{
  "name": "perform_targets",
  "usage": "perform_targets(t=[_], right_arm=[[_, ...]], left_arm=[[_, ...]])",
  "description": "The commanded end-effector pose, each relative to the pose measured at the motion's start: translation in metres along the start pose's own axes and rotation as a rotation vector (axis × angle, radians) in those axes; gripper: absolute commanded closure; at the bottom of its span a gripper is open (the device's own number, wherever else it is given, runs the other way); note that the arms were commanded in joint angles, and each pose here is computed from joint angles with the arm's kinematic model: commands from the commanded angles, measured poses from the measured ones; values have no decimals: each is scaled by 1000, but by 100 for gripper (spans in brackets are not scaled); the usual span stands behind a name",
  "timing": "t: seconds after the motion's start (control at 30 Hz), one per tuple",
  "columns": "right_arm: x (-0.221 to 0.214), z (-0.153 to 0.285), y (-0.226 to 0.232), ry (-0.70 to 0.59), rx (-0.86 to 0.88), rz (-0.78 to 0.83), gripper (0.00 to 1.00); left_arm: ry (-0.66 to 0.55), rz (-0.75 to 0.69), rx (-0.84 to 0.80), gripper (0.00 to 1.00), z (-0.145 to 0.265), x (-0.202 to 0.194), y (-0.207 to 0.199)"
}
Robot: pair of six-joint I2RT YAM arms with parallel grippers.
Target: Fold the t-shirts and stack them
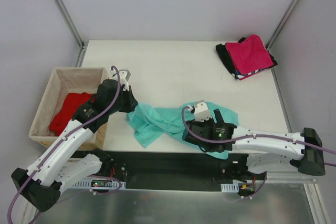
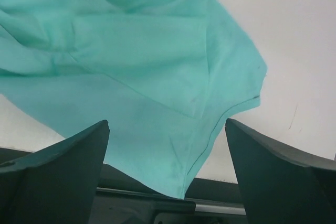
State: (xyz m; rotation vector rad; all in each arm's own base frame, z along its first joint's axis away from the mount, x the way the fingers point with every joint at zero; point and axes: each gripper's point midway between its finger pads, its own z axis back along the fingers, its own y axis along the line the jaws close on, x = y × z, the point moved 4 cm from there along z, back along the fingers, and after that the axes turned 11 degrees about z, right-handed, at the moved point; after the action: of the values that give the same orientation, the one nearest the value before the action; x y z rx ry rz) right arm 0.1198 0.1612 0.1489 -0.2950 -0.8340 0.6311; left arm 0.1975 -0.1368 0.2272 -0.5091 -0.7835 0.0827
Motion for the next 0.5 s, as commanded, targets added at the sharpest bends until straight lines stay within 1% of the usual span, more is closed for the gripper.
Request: perform_targets(t=[0.0,0.07,0.17,0.2,0.23,0.27,0.3,0.33,0.37,0.4,0.43,0.47], right_arm=[[49,28,-37,-135,-89,-43,3],[55,28,-43,-137,-117,-19,3],[54,13,-47,-97,-143,-5,2],[51,3,-51,-71,-155,-28,1],[48,-9,-44,-70,-138,-56,1],[42,-17,-40,-42,-95,-56,3],[36,-29,-45,-9,-101,-101,4],[40,-38,-42,-24,-77,-149,5],[29,-47,-36,13,-47,-148,7],[27,-56,-42,36,-54,-164,10],[30,-63,-41,31,-42,-186,13],[29,-71,-38,54,-31,-179,22]], left_arm=[[-8,11,-19,100,-4,1,-2],[-7,12,-23,100,-4,1,-2],[-15,14,-30,100,-3,3,-4],[-15,13,-32,100,-3,4,-4],[-19,12,-35,100,-2,5,-5],[-23,12,-35,100,-1,5,-5],[-24,12,-36,100,-1,5,-5],[-26,12,-38,100,0,6,-6],[-25,10,-39,100,0,6,-6],[-25,10,-37,100,-1,6,-5],[-25,10,-35,100,-1,6,-5],[-25,9,-35,100,-1,6,-5]])
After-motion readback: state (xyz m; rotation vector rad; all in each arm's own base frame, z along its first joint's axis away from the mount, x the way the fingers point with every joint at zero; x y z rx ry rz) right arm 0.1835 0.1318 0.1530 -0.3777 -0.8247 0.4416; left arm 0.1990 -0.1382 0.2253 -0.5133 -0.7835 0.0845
